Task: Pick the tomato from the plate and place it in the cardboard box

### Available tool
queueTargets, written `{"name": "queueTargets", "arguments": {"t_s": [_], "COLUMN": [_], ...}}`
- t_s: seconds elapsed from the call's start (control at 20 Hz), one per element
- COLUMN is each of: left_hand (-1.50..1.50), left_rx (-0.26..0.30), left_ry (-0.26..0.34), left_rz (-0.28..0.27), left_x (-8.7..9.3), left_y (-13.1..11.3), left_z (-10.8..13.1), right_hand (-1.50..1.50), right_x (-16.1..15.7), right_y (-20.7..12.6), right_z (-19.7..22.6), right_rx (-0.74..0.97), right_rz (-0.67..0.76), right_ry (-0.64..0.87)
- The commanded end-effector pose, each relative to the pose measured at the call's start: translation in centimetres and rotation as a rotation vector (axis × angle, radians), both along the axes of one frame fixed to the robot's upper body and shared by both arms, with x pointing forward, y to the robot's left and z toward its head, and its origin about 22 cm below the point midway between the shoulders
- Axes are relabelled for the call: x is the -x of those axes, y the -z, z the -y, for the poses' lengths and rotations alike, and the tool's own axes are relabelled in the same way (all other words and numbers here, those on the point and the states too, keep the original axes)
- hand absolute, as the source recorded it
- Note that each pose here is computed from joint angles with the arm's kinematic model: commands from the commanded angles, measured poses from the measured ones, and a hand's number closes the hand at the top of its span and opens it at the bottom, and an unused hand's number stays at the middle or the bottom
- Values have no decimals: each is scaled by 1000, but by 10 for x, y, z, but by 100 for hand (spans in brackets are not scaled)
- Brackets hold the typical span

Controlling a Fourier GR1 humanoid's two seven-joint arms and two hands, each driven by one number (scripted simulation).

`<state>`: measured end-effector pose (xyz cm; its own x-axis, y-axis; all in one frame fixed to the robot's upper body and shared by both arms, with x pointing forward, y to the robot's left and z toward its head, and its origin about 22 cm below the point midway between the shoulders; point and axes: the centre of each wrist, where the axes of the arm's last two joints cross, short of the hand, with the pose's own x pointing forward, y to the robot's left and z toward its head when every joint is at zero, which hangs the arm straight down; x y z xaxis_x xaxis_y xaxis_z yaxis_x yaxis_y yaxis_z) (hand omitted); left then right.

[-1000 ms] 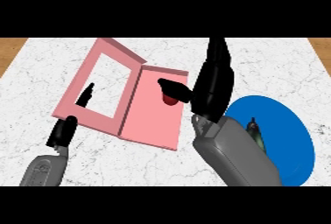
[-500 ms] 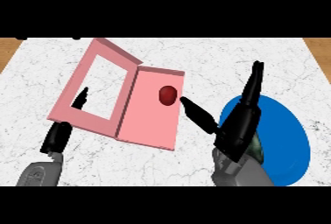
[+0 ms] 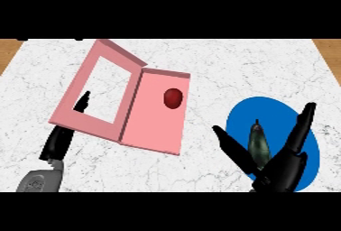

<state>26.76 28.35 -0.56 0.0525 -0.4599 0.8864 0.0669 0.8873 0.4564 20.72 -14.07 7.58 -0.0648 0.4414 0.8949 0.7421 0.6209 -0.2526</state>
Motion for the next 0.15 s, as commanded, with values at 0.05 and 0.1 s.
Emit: {"name": "queueTargets", "arguments": {"t_s": [0.05,0.1], "left_hand": [0,0], "left_rx": [-9,5], "left_ry": [4,5], "left_rz": [-6,-9], "left_x": [5,4], "left_y": [-10,12], "left_z": [-15,-7], "right_hand": [-150,-150], "right_x": [42,23], "right_y": [14,17], "right_z": [21,23], "right_rx": [-9,-8], "right_rz": [-34,-24], "right_ry": [-8,-11]}}
